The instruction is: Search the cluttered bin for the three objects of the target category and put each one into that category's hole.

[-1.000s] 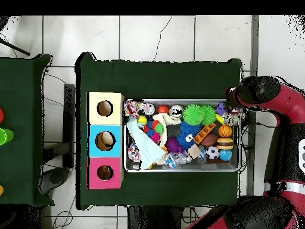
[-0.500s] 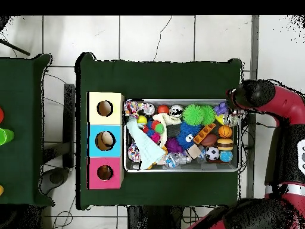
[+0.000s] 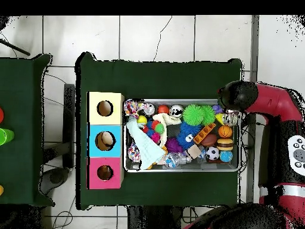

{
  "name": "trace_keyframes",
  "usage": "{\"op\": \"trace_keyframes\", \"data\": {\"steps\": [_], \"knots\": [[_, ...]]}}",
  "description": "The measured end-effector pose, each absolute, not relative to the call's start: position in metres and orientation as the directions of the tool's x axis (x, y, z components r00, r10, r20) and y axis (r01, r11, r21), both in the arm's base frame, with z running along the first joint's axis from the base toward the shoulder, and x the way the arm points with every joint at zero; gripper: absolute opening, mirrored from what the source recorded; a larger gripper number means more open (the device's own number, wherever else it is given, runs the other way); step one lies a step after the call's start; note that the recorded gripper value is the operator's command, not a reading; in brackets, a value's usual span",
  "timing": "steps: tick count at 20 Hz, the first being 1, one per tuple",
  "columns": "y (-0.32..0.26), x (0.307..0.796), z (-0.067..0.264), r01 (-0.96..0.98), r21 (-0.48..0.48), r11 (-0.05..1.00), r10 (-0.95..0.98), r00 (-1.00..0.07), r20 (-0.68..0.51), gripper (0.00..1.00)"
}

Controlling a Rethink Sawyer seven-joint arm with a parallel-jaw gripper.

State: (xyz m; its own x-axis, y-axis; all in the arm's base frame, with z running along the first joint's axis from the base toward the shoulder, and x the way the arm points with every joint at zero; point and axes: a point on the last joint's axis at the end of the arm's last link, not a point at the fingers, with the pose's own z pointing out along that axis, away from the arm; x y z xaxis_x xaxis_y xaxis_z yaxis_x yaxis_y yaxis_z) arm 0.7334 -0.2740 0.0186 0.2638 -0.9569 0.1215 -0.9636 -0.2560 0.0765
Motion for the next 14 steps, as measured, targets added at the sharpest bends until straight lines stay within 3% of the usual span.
{"op": "trace_keyframes", "data": {"steps": [14], "knots": [[-0.222, 0.743, 0.077, -0.931, 0.088, -0.356, -0.905, 0.366, 0.215, 0.0]]}}
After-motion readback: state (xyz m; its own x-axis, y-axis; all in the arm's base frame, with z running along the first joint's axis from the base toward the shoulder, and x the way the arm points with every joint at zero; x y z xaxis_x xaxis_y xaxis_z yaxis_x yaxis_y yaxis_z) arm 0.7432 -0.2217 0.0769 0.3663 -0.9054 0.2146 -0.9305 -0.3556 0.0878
